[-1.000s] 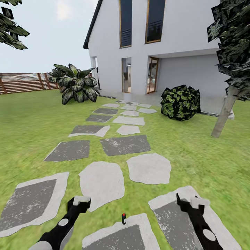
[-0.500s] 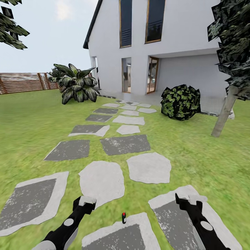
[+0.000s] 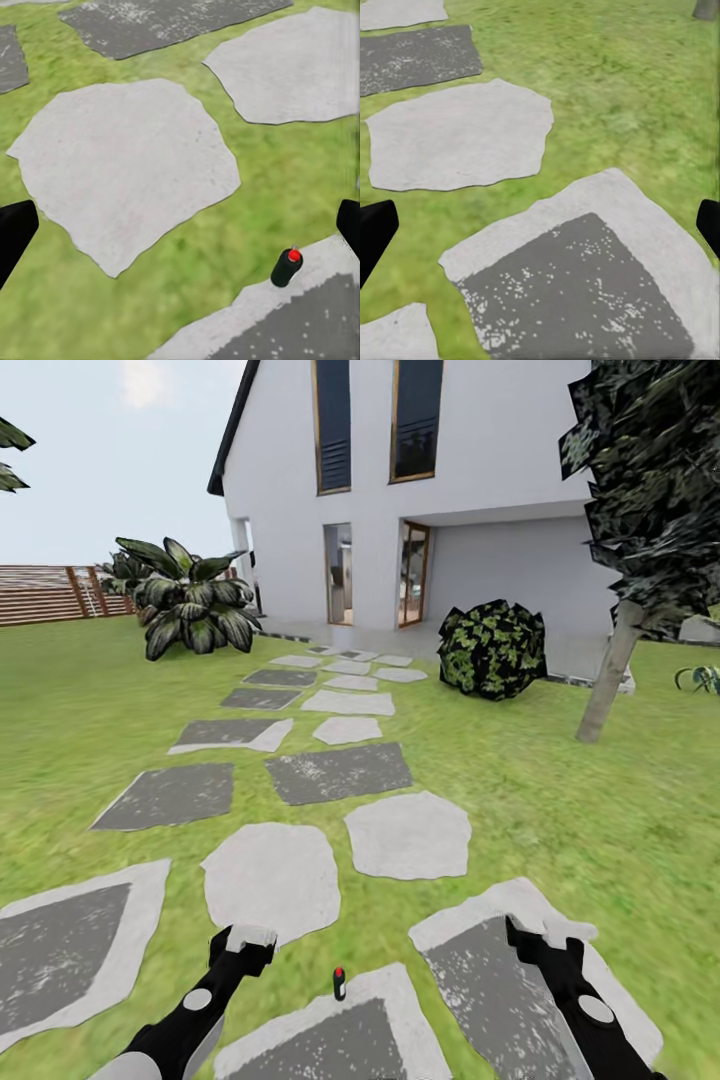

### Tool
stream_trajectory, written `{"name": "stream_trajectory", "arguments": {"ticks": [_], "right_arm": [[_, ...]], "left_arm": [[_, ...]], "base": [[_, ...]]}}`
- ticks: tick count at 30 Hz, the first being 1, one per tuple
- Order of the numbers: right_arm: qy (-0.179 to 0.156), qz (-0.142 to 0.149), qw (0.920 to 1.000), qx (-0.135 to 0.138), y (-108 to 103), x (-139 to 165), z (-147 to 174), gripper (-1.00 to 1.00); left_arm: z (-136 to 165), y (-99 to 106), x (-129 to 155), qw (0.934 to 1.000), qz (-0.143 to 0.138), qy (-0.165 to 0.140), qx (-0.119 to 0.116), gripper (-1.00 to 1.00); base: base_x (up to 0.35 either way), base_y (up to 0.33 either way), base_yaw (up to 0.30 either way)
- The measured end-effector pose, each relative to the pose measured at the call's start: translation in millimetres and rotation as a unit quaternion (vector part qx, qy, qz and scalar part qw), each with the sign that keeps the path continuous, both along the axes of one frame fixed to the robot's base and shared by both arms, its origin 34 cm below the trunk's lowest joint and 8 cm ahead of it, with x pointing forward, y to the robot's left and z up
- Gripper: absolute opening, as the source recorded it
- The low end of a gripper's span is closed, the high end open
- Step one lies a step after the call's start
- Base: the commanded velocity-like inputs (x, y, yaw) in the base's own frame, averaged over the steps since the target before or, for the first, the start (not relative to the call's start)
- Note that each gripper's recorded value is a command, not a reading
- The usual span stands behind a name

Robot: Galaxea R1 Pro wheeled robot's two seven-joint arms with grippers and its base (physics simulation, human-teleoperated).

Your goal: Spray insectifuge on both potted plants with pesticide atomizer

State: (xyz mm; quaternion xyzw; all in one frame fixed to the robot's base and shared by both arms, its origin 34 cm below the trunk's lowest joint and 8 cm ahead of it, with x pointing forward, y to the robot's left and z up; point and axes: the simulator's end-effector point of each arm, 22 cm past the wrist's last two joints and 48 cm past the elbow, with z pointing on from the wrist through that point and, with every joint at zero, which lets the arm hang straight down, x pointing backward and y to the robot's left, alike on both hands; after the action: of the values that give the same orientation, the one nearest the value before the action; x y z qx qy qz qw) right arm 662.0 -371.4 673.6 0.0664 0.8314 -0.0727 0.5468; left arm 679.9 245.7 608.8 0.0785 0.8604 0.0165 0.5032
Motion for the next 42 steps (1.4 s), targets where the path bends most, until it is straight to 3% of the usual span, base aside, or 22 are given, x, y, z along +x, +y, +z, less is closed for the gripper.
{"name": "stream_trajectory", "arguments": {"ticks": [17, 28, 42], "right_arm": [[0.003, 0.002, 1.0, 0.0, 2.0, -4.3, -34.5, 1.0], [0.002, 0.003, 1.0, 0.0, 3.5, -4.3, -39.5, 1.0], [0.001, 0.004, 1.0, 0.0, 4.5, -3.7, -38.6, 1.0]], "left_arm": [[-34.1, 6.4, -5.2, 1.0, 0.005, 0.003, 0.001, 1.0], [-40.2, 3.4, -7.1, 1.0, 0.0, 0.002, 0.003, 1.0], [-40.8, 1.6, -7.8, 1.0, 0.0, 0.003, 0.002, 1.0]], "base": [[0.0, 0.0, -0.28], [0.0, 0.006, -0.034], [0.041, 0.217, -0.178]]}}
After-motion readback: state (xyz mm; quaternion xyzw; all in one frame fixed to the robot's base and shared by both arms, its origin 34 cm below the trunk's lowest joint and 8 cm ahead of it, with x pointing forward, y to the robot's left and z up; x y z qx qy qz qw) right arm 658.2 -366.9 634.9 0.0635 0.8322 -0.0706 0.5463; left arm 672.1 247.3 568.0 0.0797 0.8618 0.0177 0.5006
